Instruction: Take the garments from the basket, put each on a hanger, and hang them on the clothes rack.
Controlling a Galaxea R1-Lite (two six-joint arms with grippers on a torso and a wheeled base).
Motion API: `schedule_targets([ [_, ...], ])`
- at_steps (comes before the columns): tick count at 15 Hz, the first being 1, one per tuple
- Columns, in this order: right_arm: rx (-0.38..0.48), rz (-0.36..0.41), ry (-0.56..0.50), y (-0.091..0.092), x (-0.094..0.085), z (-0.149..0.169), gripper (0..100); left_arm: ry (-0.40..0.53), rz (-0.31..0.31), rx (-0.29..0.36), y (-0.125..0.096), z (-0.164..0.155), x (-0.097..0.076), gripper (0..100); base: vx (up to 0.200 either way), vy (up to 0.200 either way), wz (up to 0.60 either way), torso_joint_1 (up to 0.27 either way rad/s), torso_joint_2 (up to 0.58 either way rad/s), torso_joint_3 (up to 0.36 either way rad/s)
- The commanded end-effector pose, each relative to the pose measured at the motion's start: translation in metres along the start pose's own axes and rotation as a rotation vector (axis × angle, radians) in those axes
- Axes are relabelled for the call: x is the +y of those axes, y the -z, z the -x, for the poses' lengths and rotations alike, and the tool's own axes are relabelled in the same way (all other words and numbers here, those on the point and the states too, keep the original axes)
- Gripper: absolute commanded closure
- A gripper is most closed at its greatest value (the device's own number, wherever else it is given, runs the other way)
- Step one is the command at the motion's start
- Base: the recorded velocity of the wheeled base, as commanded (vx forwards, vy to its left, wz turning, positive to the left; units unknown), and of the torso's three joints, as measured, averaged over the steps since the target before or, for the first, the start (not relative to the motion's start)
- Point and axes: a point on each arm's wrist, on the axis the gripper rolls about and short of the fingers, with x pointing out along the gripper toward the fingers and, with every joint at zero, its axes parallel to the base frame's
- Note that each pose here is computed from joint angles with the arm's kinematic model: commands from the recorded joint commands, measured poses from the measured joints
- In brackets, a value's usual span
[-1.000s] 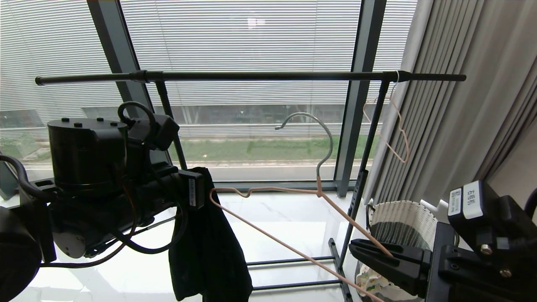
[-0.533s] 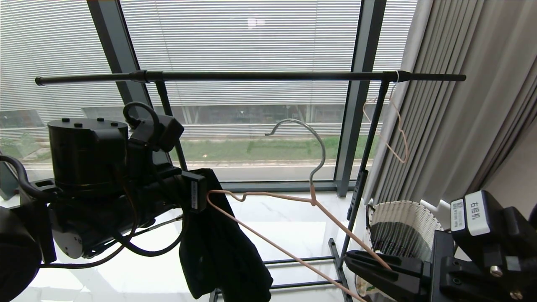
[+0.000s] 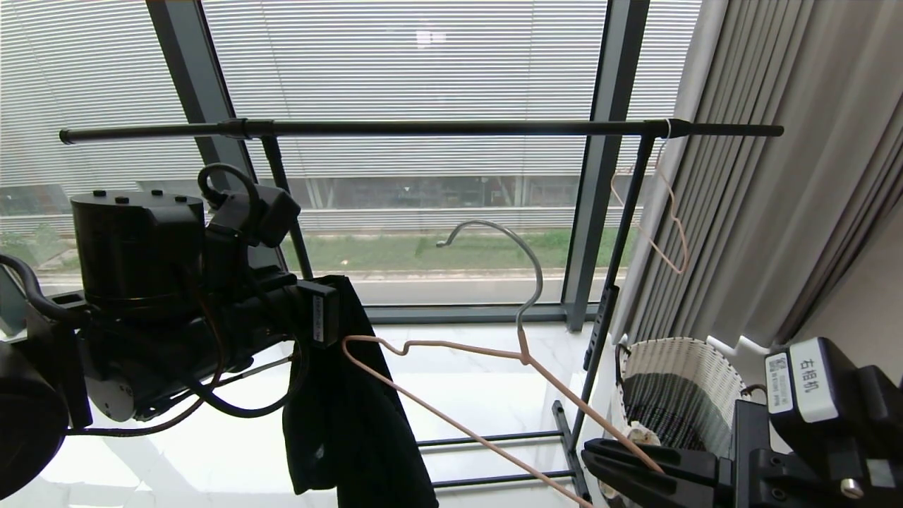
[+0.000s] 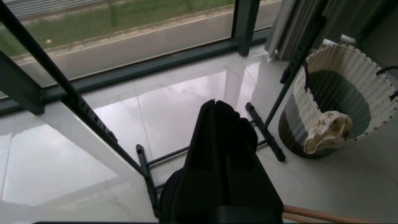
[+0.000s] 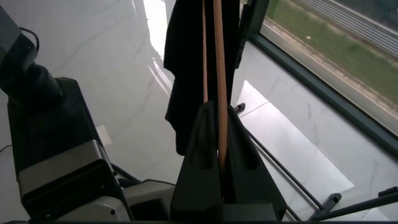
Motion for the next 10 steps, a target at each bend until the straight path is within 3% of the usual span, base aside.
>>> schedule_targets([
  [1, -0.006, 0.000, -0.002, -0.0017, 0.0002, 0.0003, 100, 0.013, -0.002, -0.006, -0.0005, 0.0024, -0.0009, 100, 0.000, 0.000, 0.00, 0.000, 0.00, 0.000],
  [10, -0.012, -0.010, 0.020, -0.0045, -0.0061, -0.0020, 100, 0.034, -0.012, -0.007, -0.0006, 0.0026, -0.0031, 100, 0.000, 0.000, 0.00, 0.000, 0.00, 0.000],
])
